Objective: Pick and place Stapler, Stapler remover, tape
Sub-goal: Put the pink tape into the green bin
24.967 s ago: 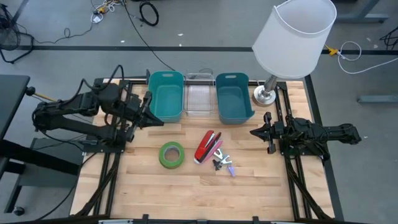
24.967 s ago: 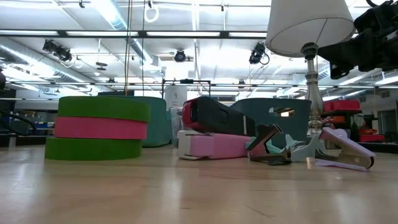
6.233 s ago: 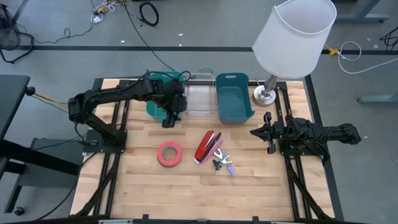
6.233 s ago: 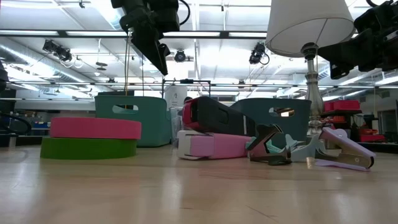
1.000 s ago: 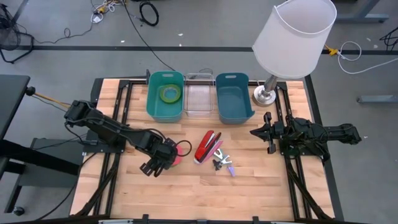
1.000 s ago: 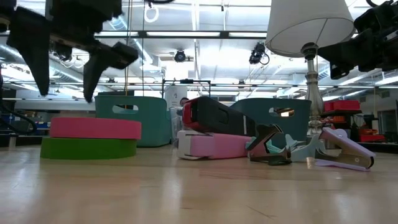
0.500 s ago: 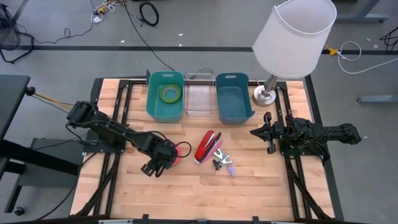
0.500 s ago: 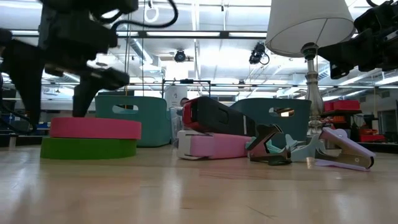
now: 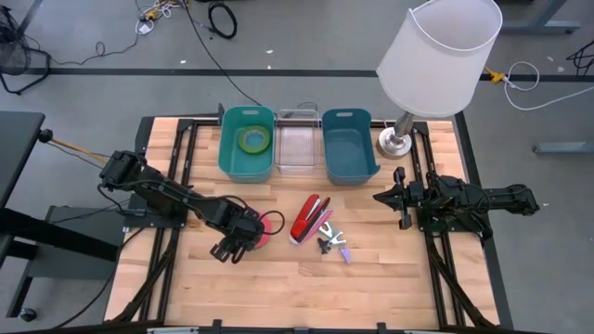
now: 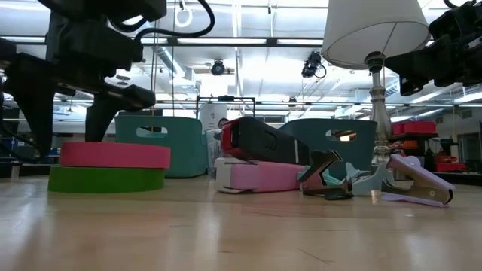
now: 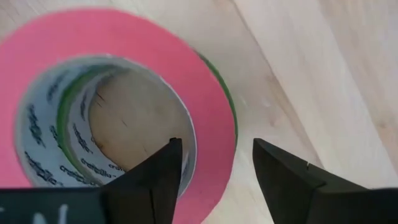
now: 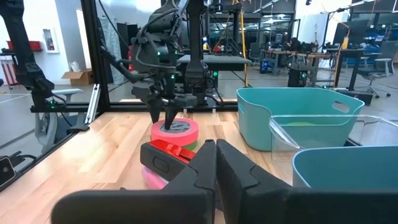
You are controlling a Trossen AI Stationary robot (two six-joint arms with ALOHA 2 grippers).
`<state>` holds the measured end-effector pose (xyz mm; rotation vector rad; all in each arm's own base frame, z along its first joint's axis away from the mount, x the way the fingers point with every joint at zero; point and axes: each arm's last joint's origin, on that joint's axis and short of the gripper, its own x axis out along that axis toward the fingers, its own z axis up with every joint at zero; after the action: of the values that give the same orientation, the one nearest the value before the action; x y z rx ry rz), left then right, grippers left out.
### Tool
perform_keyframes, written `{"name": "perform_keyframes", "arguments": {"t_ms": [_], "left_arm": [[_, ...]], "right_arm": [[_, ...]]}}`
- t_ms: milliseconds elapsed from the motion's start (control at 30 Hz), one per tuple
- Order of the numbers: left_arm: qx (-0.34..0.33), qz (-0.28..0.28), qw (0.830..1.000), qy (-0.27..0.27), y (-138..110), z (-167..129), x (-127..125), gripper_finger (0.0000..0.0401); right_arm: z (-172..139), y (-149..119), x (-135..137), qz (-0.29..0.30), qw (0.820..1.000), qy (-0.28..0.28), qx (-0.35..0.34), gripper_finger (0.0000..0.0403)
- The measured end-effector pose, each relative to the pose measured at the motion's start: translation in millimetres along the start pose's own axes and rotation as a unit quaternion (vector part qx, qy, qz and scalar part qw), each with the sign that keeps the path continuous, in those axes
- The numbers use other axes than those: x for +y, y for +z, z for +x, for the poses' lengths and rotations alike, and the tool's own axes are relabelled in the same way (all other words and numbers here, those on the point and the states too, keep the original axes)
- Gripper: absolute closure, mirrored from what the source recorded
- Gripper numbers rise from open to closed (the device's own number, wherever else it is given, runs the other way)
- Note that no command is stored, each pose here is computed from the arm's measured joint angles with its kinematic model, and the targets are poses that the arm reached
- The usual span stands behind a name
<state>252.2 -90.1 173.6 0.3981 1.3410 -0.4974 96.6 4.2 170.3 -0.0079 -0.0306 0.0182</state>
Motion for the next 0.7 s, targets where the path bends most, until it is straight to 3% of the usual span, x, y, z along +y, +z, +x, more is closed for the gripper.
{"name": "perform_keyframes", "arguments": {"t_ms": [700], "left_arm": [[-0.005, 0.002, 1.0, 0.001, 2.3, -2.1, 0.5, 0.0298]], "right_arm": [[0.0, 0.0, 0.0, 0.0, 1.0, 0.0, 0.0, 0.0387]]}}
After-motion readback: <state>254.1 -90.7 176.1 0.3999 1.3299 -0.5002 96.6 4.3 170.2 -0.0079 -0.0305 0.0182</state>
